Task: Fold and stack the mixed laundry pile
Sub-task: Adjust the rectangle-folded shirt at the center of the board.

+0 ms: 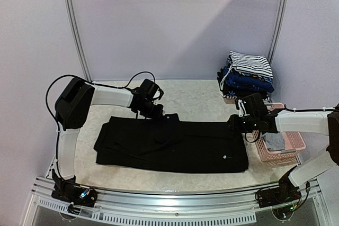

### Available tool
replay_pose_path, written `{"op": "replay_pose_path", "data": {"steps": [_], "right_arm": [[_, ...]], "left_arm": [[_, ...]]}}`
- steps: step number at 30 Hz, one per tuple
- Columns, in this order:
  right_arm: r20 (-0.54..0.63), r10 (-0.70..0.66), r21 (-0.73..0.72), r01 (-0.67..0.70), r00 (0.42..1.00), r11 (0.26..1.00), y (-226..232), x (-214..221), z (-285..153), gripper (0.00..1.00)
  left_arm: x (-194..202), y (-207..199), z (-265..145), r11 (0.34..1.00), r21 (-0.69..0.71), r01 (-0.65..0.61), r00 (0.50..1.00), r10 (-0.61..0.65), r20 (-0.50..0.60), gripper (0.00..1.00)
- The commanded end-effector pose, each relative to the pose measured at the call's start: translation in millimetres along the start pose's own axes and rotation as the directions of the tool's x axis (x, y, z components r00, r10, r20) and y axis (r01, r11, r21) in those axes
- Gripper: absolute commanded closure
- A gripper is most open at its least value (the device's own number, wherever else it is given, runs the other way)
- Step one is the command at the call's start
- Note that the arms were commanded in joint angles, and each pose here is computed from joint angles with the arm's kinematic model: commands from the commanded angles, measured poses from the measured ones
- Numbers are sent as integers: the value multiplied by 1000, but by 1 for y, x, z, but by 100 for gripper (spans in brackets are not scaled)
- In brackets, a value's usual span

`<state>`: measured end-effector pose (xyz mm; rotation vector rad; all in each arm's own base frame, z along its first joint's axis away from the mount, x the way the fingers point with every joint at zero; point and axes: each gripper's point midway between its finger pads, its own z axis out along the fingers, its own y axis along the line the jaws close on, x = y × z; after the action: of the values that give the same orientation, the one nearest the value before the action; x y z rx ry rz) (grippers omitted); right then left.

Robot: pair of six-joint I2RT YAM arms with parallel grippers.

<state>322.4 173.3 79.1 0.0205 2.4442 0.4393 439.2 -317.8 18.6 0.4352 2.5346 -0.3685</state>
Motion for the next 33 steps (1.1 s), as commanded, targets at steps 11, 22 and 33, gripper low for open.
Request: {"op": "replay_pose_path", "data": {"steps": [11, 22, 33], "right_arm": [[51, 3, -31, -2, 999, 1000, 12, -18, -15, 63], [46, 28, -162, -20, 999, 987, 30, -11, -49, 60], [14, 71, -236, -66, 997, 970, 29, 14, -78, 56]], "left_arm": [[-35, -80, -78, 977, 188, -105, 973, 61, 224, 100], [14, -211, -121, 865, 433, -254, 952, 146, 267, 100], [89, -279, -107, 756, 596, -270, 963, 224, 152, 98]]}}
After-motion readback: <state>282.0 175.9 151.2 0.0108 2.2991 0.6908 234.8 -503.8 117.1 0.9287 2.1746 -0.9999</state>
